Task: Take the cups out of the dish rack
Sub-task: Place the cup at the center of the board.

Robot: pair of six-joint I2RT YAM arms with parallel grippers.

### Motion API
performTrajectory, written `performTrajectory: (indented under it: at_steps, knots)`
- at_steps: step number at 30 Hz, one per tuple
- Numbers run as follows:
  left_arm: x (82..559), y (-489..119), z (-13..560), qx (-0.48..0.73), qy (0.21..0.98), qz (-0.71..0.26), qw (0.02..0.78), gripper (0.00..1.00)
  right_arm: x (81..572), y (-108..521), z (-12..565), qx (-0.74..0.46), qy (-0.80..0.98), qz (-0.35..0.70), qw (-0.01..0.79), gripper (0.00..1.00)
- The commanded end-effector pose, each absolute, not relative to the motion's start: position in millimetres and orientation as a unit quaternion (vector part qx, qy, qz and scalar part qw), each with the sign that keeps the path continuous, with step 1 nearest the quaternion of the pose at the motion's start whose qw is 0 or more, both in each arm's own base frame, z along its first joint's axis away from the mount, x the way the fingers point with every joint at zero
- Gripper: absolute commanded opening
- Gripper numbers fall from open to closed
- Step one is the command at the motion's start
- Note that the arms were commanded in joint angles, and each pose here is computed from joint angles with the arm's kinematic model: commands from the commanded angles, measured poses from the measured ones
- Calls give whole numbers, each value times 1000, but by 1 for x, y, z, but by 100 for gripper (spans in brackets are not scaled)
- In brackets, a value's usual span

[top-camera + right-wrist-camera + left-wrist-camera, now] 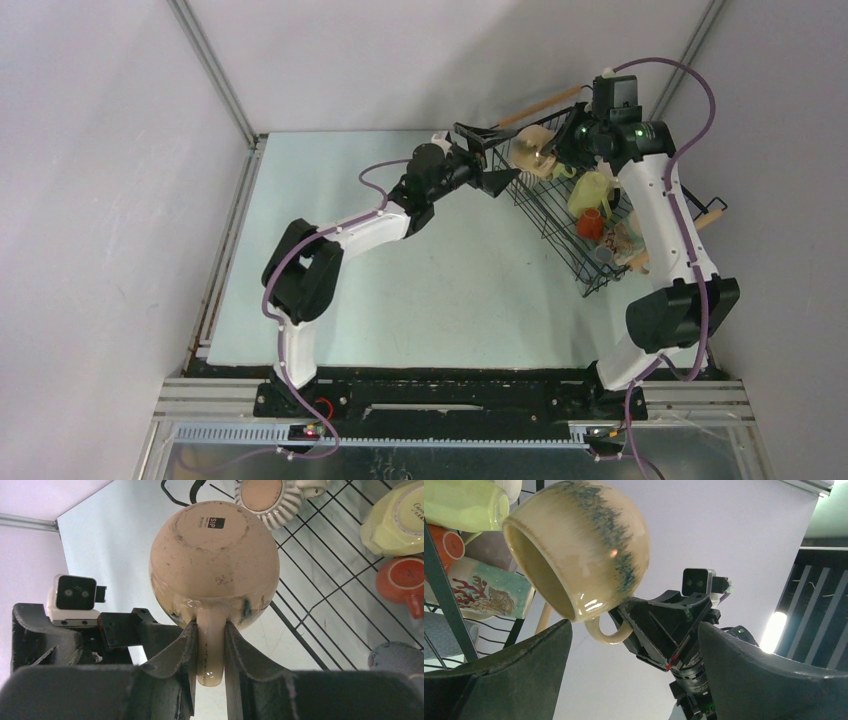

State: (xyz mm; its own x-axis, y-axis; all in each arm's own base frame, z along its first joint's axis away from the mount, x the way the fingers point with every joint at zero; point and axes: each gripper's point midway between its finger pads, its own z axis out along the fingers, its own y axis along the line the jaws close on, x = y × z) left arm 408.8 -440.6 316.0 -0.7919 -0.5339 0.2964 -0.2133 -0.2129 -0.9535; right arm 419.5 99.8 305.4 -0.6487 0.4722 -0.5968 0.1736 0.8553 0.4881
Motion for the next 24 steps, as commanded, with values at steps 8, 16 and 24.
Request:
performTrajectory:
  at_steps: [8, 16, 24]
  knots:
    - [421, -433, 318, -328, 578, -738, 118, 98, 414, 127, 377, 160, 827, 278, 461, 0]
    - [426, -419, 338, -332, 532, -769, 124, 78, 407, 131, 376, 168, 814, 318, 456, 0]
    - [425, -415, 351, -327, 505, -790, 122, 35, 402, 139, 376, 171, 803, 357, 445, 0]
